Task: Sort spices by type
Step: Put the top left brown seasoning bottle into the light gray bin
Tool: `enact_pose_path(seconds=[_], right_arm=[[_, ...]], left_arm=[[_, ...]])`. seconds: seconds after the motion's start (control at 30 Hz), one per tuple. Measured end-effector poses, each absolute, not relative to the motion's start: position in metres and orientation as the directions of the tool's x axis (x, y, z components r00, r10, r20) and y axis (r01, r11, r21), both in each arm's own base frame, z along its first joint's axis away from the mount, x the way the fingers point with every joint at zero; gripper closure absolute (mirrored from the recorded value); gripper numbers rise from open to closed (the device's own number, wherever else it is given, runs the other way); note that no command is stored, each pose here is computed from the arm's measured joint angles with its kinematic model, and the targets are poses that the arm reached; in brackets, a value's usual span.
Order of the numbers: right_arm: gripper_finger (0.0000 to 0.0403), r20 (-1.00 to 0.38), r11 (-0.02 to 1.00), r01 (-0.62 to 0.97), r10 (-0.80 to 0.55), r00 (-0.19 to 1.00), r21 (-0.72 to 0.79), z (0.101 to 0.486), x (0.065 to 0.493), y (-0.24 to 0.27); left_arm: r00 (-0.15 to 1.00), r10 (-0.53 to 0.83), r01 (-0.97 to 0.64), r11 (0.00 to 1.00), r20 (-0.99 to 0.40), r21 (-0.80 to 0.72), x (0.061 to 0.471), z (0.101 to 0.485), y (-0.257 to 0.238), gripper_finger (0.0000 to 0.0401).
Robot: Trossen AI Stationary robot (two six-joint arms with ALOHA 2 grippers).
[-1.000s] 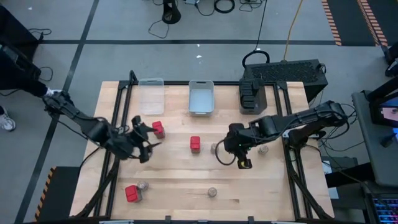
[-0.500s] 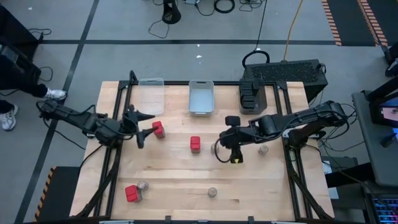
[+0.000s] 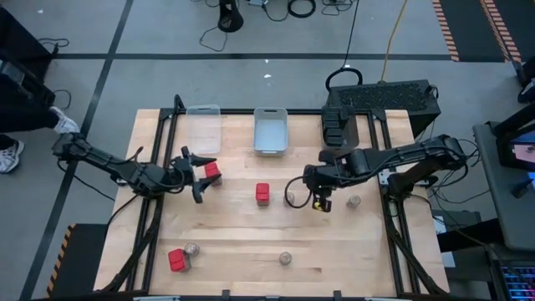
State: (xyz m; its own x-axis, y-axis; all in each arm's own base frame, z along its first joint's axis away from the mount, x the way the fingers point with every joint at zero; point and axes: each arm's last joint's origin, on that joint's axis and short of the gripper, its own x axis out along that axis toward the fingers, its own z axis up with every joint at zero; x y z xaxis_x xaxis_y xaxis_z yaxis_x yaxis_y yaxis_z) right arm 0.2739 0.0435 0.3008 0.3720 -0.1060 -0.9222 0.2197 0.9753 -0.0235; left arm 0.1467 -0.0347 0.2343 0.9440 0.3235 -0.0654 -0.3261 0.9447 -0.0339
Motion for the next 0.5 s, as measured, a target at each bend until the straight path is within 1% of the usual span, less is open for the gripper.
enact_pose_path(seconds=[0.1,0.2,0.27,0.33,0.4,0.5], right_arm=[[0.0294,-0.93,0.965,0.262,-0.089,0.357,0.008,0.3,0.273,0.044],[0.0263,-0.937,0.957,0.291,-0.095,0.336,0.007,0.299,0.271,0.044],[0.0246,-0.951,0.937,0.348,-0.105,0.292,0.003,0.298,0.266,0.043],[0.0232,-0.968,0.911,0.411,-0.118,0.222,-0.016,0.296,0.26,0.042],[0.022,-0.977,0.881,0.468,-0.154,0.145,-0.069,0.294,0.251,0.042],[0.0206,-0.972,0.858,0.496,-0.21,0.108,-0.131,0.284,0.247,0.042]], left_arm=[[0.943,0.324,-0.327,0.944,-0.074,-0.035,0.147,0.233,-0.035,0.0134],[0.943,0.321,-0.325,0.945,-0.087,-0.026,0.149,0.231,-0.036,0.0134],[0.952,0.291,-0.294,0.955,-0.096,-0.026,0.15,0.23,-0.037,0.0134],[0.96,0.257,-0.261,0.965,-0.11,-0.021,0.152,0.228,-0.038,0.0134],[0.965,0.232,-0.235,0.972,-0.124,-0.016,0.154,0.226,-0.04,0.0134],[0.964,0.224,-0.227,0.974,-0.143,-0.004,0.157,0.223,-0.041,0.0134]])
